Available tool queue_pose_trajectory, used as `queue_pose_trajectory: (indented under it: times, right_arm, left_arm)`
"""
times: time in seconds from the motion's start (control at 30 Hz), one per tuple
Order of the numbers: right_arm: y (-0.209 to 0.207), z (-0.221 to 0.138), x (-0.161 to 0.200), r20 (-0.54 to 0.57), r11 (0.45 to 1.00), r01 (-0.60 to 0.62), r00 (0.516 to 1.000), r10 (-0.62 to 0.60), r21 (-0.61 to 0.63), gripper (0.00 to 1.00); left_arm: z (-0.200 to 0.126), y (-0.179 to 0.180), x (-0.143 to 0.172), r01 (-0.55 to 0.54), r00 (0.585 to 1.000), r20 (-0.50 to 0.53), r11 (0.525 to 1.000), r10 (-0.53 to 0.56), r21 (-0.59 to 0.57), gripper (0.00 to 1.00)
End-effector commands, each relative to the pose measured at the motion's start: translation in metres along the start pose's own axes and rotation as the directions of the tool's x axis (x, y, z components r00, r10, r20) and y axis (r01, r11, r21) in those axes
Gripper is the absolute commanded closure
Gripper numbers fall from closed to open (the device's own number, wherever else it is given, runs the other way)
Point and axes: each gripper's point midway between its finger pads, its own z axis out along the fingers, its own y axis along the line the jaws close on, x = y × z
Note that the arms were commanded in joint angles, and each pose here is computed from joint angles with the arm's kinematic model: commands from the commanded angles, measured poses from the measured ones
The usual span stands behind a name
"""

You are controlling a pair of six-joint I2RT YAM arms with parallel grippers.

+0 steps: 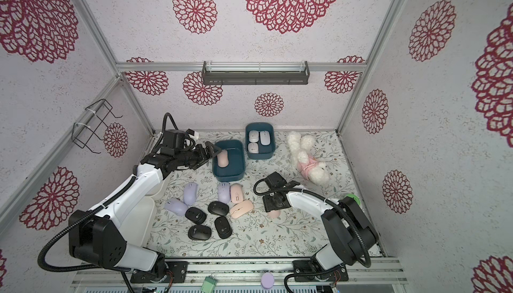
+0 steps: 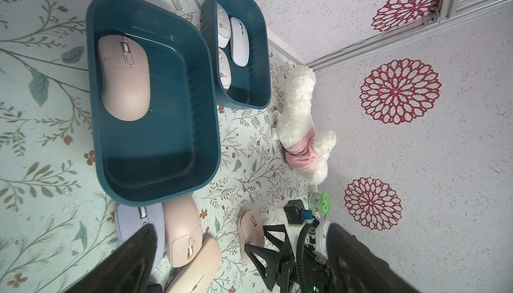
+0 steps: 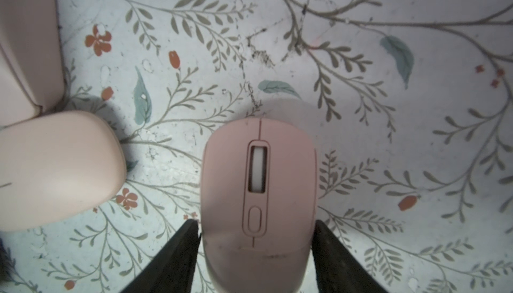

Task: Place the mice by color into the storage box
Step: Adjust the mouse at the center of the board, then pick up the mouse from the center of the board.

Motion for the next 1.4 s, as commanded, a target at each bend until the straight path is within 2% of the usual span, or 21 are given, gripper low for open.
queue_pose_trajectory:
  times: [0.0, 0.43, 0.57, 0.83, 1.1, 1.37]
  right_arm:
    - [-0.002, -0.001, -0.008, 0.009, 0.999, -0.037, 0.999, 0.037, 0.027, 0.37]
    - [0.000, 0.005, -0.011, -0.009, 0.999, -0.011, 1.000, 0.012, 0.049, 0.38]
    - [0.001, -0.007, -0.024, 0.039, 0.998, -0.006, 0.999, 0.003, 0.058, 0.45]
    - [0.004, -0.028, -0.047, 0.105, 0.998, 0.006, 0.994, -0.013, 0.068, 0.46]
    - [0.031, -0.048, -0.101, 0.187, 0.998, 0.039, 0.981, -0.047, 0.044, 0.46]
    - [0.078, -0.051, -0.187, 0.318, 0.997, 0.060, 0.945, -0.071, 0.045, 0.47]
  left_arm:
    - [-0.013, -0.011, -0.012, -0.032, 0.999, 0.045, 0.999, 0.031, 0.013, 0.03]
    - [-0.015, -0.010, -0.014, -0.029, 0.998, 0.051, 1.000, 0.029, 0.011, 0.03]
    - [-0.018, -0.009, -0.016, -0.033, 0.997, 0.063, 0.999, 0.033, 0.003, 0.02]
    - [-0.024, -0.002, -0.024, -0.024, 0.995, 0.096, 1.000, 0.025, -0.017, 0.03]
    - [-0.031, 0.014, -0.036, 0.001, 0.991, 0.135, 0.998, 0.008, -0.068, 0.03]
    - [-0.040, 0.044, -0.054, 0.058, 0.981, 0.189, 0.990, -0.033, -0.131, 0.02]
